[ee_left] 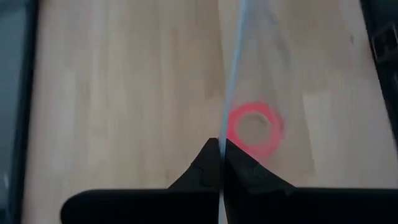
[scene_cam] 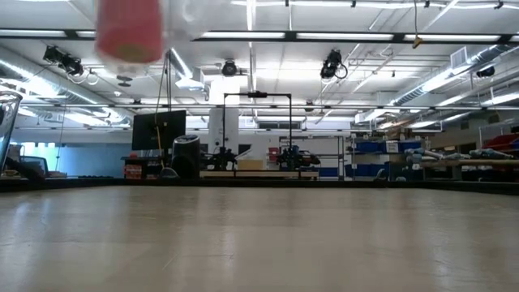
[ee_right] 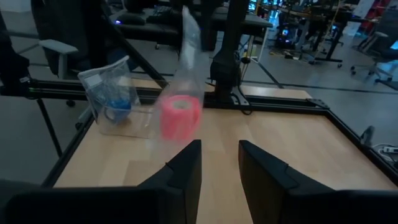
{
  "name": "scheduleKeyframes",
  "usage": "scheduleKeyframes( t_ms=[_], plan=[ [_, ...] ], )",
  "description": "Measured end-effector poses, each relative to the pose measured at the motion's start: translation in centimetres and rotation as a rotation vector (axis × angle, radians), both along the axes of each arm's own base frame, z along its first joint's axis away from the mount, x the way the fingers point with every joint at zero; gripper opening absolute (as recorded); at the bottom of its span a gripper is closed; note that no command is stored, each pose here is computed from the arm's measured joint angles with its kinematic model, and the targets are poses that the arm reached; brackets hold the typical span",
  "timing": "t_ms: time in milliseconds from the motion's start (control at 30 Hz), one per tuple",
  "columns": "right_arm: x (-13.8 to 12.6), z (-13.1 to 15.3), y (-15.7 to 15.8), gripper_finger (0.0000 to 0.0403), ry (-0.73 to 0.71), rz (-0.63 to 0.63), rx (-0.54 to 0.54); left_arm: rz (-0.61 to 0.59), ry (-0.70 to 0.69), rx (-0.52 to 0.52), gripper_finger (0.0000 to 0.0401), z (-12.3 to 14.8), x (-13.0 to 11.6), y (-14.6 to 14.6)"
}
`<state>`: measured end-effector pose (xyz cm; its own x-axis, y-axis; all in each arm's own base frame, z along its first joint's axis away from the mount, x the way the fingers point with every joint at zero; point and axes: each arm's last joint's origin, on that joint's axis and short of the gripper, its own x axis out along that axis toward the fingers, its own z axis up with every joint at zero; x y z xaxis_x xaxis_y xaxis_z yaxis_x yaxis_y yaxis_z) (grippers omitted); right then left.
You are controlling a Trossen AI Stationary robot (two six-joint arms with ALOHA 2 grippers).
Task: Roll bandage
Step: Put the packed rolled pink bandage into the transparent bin
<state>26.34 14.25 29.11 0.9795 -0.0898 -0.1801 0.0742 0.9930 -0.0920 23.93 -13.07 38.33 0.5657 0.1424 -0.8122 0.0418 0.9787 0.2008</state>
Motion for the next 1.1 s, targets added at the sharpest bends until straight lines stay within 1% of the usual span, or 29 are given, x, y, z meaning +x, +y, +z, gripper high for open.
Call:
scheduleKeyframes(
  t_ms=[133,300,500,667,767,933,1100],
  plan=[
    [0.0,0.0,-0.1,0.0105,0.001,-0.003,-0.005,0.104,0.104,-0.047,0.0002,0.2,-2.2,-0.6],
    [0.1,-0.1,-0.3,0.0106,0.007,-0.009,-0.012,0.188,0.168,-0.105,0.0002,-0.1,-4.3,-2.1],
    [0.3,-0.1,-0.6,0.0105,0.013,0.004,-0.007,0.212,0.234,-0.212,0.0002,-0.2,-6.5,-4.3],
    [0.3,-0.1,-0.6,0.0105,0.015,0.007,-0.007,0.159,0.341,-0.295,0.0002,-0.3,-8.6,-6.2],
    [0.3,-0.1,-0.6,0.0106,0.017,0.007,-0.008,0.183,0.370,-0.334,0.0002,-0.3,-9.7,-7.1],
    [0.3,-0.1,-0.6,0.0106,0.017,0.007,-0.007,0.211,0.392,-0.342,0.0002,-0.9,-11.2,-8.7],
    [0.3,-0.2,-0.6,0.0107,0.015,0.003,0.014,0.234,0.518,-0.315,0.0002,-2.8,-12.5,-9.4]
  ],
)
